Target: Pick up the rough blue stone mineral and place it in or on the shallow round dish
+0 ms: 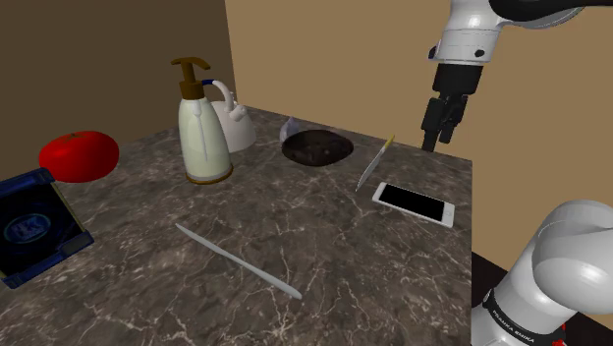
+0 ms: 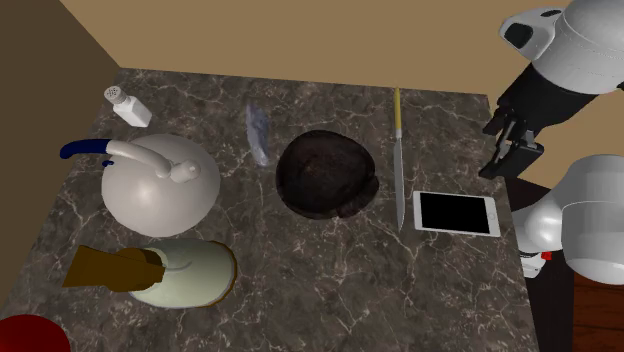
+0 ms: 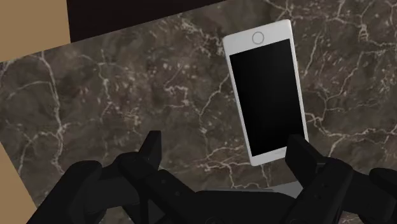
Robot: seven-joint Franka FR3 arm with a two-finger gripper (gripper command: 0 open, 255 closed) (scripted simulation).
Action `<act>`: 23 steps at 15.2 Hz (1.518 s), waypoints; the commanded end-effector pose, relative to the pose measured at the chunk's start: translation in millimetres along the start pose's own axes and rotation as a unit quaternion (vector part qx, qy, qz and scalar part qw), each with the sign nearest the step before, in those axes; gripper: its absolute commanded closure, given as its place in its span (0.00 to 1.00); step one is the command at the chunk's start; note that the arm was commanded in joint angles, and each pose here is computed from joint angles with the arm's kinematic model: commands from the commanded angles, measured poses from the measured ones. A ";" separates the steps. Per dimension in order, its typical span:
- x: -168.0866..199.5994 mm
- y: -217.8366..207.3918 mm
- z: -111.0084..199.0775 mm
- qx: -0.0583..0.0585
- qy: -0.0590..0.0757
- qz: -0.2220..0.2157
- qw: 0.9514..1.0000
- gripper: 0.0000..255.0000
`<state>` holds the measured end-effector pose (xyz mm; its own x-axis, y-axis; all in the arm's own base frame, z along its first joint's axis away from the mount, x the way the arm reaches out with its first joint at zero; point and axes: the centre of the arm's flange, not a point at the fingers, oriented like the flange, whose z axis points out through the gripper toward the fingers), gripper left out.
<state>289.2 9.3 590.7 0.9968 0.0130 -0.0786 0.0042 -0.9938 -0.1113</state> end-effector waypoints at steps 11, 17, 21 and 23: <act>109.9 -45.3 15.7 0.040 0.021 0.114 0.993 0.00; 180.1 -60.5 21.4 0.063 0.034 0.181 0.981 0.00; 227.9 -65.4 23.8 0.079 0.043 0.225 0.970 0.00; 251.9 -66.3 24.7 0.086 0.047 0.247 0.964 0.00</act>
<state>523.3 82.6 556.6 0.8884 -0.4530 -0.0741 -0.4568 -0.8566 -0.2400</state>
